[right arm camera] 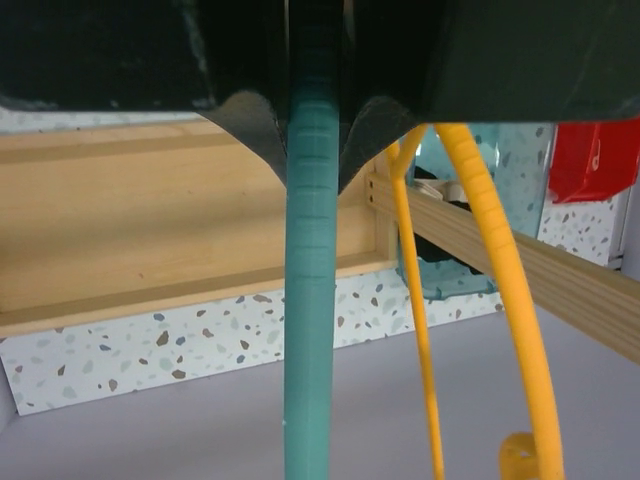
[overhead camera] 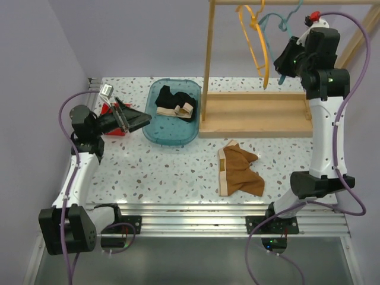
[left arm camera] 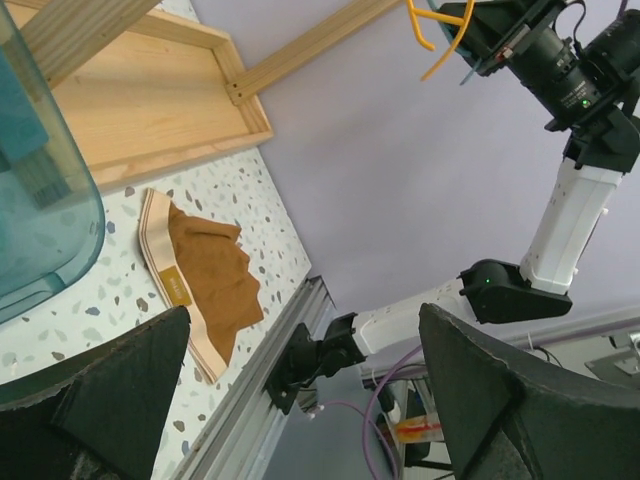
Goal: Remove the underwear clipped to the hanger
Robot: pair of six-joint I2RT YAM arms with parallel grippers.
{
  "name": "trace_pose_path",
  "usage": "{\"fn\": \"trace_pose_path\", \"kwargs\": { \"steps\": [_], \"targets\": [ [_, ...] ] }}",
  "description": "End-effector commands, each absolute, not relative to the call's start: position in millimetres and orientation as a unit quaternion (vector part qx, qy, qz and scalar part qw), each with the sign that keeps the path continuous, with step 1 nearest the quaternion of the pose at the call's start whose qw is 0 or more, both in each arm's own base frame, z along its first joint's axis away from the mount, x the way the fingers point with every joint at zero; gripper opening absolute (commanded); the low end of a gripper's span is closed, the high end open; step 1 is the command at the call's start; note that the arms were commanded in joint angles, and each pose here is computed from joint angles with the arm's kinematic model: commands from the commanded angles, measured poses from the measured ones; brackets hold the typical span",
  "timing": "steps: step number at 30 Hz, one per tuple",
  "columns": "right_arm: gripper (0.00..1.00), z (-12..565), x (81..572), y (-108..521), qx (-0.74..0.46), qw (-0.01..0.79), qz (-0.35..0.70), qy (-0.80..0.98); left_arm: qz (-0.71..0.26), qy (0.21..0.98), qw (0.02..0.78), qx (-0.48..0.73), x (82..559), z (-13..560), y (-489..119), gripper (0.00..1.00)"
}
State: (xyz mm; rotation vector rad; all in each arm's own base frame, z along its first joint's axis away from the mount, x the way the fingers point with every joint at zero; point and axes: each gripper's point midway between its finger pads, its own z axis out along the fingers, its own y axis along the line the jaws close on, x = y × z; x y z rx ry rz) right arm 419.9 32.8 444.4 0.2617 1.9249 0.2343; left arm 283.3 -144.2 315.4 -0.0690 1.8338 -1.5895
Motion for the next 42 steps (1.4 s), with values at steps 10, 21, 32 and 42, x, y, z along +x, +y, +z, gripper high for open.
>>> {"fn": "trace_pose_path", "kwargs": {
  "steps": [10, 21, 32, 42],
  "targets": [
    [0.98, 467, 313, 2, 0.124, 0.578, 0.032, 0.806, -0.633, 0.701, 0.308, 0.111, 275, 343, -208, 1.0],
    [0.98, 373, 180, -5, 0.184, 0.519, 0.042, 0.833, -0.365, 0.866, 0.254, 0.228, 251, 184, -370, 1.0],
    [0.98, 284, 77, 19, 0.183, 0.452, 0.109, 0.866, -0.166, 0.926, 0.289, 0.179, 269, 85, -451, 1.0],
    [0.98, 261, 49, 24, 0.167, 0.422, 0.114, 0.884, -0.174, 0.914, 0.321, 0.177, 268, 59, -509, 1.0]
  ]
}}
